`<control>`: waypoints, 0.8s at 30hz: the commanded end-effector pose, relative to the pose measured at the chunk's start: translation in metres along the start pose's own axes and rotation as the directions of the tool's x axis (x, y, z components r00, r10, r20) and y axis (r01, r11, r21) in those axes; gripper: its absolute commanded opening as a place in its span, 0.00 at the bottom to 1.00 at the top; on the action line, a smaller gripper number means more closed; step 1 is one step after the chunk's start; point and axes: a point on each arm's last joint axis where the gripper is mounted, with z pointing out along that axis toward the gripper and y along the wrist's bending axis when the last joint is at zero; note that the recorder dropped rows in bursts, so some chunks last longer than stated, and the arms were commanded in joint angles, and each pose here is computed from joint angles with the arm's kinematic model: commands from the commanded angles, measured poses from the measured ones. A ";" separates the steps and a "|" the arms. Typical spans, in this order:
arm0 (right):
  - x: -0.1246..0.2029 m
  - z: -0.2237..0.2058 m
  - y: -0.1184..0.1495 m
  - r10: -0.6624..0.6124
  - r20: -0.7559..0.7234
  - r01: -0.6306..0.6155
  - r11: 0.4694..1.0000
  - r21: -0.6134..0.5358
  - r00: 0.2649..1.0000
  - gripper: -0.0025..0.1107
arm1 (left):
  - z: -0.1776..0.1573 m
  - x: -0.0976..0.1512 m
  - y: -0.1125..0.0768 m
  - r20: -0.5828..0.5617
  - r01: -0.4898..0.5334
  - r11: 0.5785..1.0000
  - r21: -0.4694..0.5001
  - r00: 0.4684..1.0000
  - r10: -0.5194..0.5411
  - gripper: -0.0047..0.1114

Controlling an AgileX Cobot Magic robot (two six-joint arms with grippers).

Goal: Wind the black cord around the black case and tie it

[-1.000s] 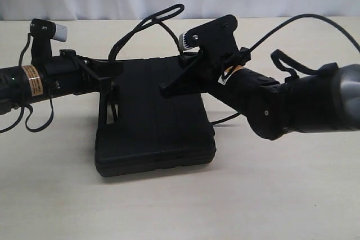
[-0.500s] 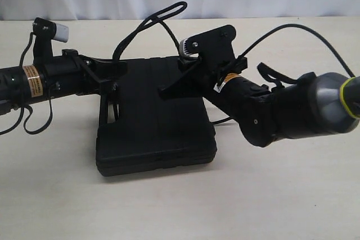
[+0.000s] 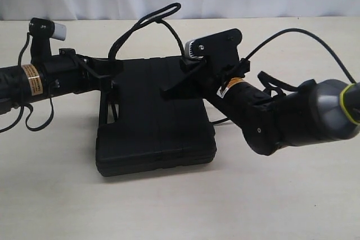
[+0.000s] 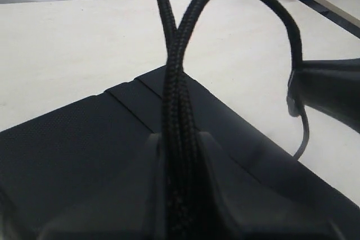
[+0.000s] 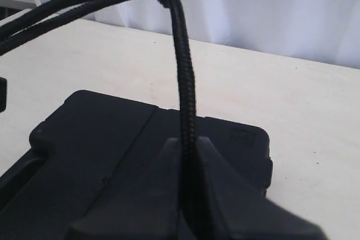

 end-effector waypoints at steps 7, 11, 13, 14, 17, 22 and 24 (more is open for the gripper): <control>-0.003 0.001 0.001 -0.003 0.038 0.003 1.000 -0.005 0.999 0.06 | -0.001 -0.004 -0.003 0.023 0.029 0.998 0.047 0.999 -0.030 0.04; -0.006 0.009 0.003 -0.001 0.045 0.001 1.000 -0.007 0.999 0.06 | -0.001 -0.004 -0.005 0.024 0.035 0.997 0.067 0.999 -0.037 0.04; -0.007 0.015 0.004 0.001 0.043 -0.001 1.000 -0.010 0.999 0.06 | -0.001 -0.003 -0.006 0.017 0.031 0.997 0.076 0.999 -0.032 0.04; -0.006 0.018 0.005 0.001 0.040 -0.001 1.000 -0.010 0.999 0.06 | -0.001 -0.003 -0.006 0.016 0.028 0.996 0.081 0.999 -0.029 0.04; -0.008 0.029 0.007 0.005 0.044 -0.004 1.000 -0.014 0.999 0.06 | -0.001 -0.003 -0.007 0.017 0.023 0.996 0.092 1.000 -0.024 0.04; -0.016 0.040 0.011 0.011 0.061 -0.010 1.000 -0.020 0.998 0.06 | -0.001 -0.002 -0.009 0.002 0.005 0.994 0.106 1.000 -0.005 0.04; -0.019 0.041 0.011 0.005 0.071 -0.004 1.000 -0.020 0.997 0.06 | -0.001 0.000 -0.008 -0.014 -0.004 0.995 0.104 1.000 0.005 0.04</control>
